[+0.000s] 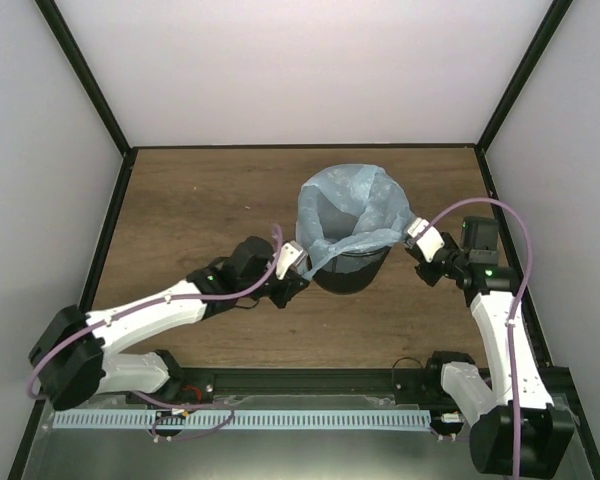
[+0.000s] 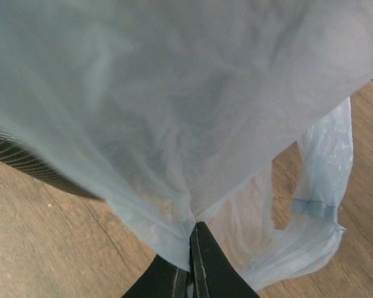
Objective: Put the trash bags into the trash bin
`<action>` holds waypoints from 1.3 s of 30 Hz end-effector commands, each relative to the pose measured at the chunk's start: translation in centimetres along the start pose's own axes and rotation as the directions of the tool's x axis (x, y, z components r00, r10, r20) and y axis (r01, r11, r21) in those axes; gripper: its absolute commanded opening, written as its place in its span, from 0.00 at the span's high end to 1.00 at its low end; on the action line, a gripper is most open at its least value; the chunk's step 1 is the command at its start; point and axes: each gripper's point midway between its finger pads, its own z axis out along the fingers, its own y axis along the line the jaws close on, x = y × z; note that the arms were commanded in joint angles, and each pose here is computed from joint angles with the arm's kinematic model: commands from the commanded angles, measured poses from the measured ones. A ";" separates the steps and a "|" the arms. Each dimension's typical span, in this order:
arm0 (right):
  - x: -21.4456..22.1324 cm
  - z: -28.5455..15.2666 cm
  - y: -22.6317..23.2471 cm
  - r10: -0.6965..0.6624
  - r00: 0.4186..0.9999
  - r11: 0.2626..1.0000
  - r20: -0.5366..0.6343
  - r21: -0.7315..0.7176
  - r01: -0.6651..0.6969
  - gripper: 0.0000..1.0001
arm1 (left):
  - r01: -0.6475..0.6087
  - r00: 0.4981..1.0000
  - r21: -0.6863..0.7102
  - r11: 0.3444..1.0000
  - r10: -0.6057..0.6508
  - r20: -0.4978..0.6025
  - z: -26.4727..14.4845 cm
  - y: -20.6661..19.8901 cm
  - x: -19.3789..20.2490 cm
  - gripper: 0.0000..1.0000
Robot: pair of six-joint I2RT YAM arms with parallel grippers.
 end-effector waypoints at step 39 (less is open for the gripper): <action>2.8 -0.3 2.0 -0.082 0.997 0.995 0.004 0.060 0.082 0.29 | 0.034 0.975 0.176 0.984 -0.071 0.210 -2.3 -3.0 0.8 0.36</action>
